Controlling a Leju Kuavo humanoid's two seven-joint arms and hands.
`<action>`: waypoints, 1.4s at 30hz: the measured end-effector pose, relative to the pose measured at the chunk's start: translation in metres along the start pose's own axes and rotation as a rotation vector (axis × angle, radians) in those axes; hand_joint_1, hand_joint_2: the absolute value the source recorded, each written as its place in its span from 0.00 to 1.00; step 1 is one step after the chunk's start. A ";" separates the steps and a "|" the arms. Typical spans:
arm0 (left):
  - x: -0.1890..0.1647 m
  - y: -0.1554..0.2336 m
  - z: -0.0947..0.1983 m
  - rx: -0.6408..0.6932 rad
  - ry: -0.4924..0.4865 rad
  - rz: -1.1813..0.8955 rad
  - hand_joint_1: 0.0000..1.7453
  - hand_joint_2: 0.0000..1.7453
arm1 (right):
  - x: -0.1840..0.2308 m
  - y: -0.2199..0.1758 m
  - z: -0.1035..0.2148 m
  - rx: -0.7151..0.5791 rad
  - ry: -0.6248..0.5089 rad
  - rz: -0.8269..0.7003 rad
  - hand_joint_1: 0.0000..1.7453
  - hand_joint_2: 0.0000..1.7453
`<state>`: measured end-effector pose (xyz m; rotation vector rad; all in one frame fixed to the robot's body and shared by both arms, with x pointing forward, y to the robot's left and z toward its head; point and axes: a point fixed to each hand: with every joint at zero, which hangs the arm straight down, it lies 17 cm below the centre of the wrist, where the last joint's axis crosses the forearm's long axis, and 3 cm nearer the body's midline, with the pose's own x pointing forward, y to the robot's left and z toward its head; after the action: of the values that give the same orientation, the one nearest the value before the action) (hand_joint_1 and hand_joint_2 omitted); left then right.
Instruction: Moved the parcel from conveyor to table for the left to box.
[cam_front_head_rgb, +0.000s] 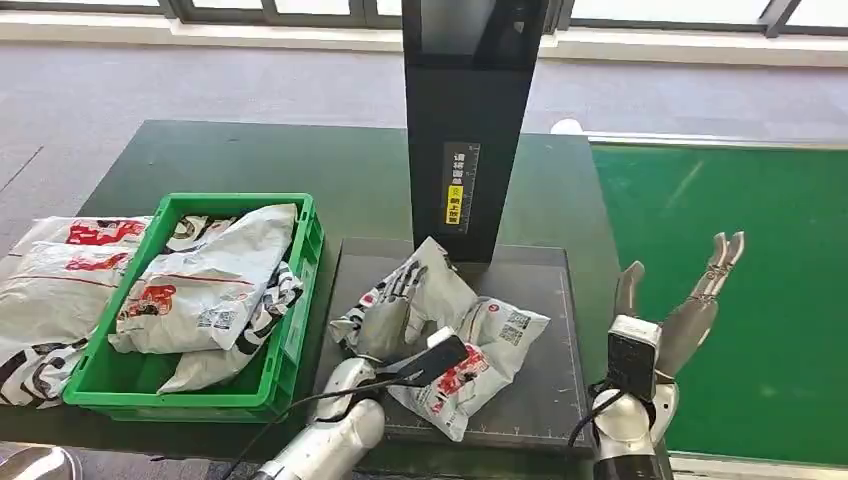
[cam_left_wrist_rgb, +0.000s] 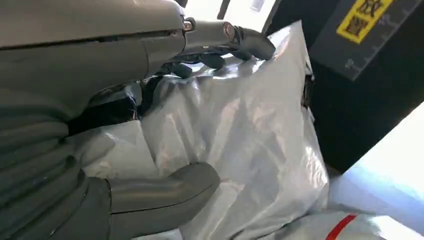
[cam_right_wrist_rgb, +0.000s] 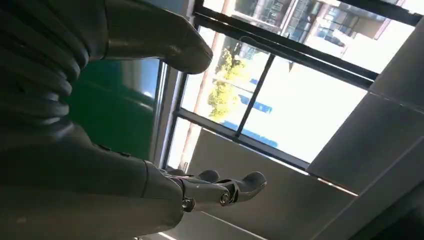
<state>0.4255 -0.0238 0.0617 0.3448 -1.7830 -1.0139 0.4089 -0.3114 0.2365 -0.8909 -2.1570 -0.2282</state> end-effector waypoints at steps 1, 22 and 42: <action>-0.001 -0.003 0.000 -0.011 0.008 -0.007 0.00 1.00 | 0.000 0.000 0.000 -0.001 0.001 -0.001 0.00 1.00; -0.017 -0.039 0.000 -0.196 0.083 -0.245 1.00 1.00 | -0.005 -0.004 0.000 -0.022 0.030 -0.025 0.00 1.00; 0.036 0.117 -0.020 0.380 -0.091 -0.350 1.00 1.00 | -0.006 -0.008 0.008 -0.014 0.035 -0.014 0.00 1.00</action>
<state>0.4516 0.0146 0.1772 0.8838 -2.0435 -0.9326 0.4020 -0.3169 0.2277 -0.8740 -2.1325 -0.2642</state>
